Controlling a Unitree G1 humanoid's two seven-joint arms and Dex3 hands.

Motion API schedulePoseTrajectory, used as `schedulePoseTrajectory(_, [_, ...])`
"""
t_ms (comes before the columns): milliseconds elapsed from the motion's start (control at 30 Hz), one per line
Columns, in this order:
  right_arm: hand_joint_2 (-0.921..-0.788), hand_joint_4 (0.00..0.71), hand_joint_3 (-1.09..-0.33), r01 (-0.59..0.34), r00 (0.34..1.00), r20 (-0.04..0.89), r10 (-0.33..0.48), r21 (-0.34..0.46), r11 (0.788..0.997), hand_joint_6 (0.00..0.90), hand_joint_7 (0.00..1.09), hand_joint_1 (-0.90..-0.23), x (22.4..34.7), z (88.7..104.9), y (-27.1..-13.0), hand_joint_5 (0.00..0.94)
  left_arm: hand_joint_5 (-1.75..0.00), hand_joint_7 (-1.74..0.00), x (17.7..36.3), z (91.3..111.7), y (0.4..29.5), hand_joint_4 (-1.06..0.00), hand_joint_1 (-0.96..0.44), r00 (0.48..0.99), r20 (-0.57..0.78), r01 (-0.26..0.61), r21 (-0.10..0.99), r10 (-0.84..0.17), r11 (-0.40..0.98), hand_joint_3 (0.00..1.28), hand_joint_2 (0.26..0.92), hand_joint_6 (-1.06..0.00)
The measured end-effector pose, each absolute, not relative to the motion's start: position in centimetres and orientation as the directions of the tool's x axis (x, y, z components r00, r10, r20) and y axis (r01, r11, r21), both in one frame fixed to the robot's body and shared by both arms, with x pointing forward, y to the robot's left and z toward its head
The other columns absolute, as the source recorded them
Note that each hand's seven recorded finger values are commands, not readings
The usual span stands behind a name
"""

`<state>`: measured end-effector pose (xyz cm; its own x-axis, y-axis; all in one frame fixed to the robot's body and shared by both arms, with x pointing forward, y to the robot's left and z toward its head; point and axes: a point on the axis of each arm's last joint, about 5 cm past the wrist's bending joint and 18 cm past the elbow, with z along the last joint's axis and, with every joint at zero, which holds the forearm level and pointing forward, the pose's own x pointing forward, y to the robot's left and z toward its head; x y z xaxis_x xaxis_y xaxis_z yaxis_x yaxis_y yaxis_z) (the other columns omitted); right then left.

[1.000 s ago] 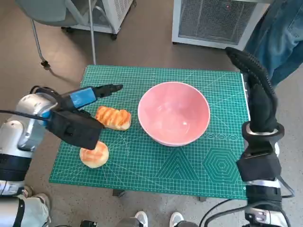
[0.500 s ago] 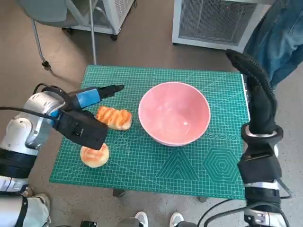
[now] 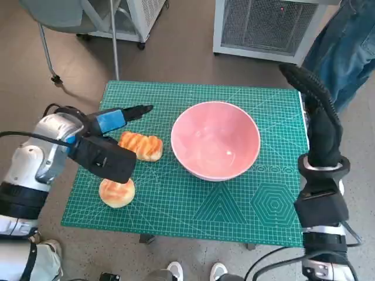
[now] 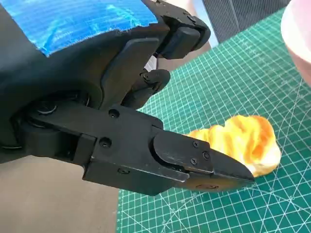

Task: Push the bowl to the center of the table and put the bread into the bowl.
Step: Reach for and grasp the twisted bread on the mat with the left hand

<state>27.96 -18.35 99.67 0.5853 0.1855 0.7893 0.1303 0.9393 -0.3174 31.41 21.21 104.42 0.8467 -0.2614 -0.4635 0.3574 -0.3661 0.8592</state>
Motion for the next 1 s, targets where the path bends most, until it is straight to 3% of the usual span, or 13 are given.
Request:
schedulePoseTrajectory(467, [-0.921,0.216,-0.847,0.121,0.594,0.789,0.159,-0.283,0.952,-0.001,0.59,-0.616,27.8,99.4,-18.5,0.016,0.0,-0.03,32.6,101.6,20.9,0.0,-0.25,0.835,-0.501,0.394,0.833,-0.227,-0.389,0.01,0.668,-0.11])
schedulePoseTrajectory(1000, [-0.921,0.213,-0.845,0.118,0.59,0.793,0.151,-0.27,0.955,-0.001,0.59,-0.616,27.5,99.4,-18.5,0.013,-0.01,-0.04,33.2,98.9,20.3,-0.03,-0.2,0.83,-0.534,0.394,0.765,-0.16,-0.509,0.01,0.685,-0.15])
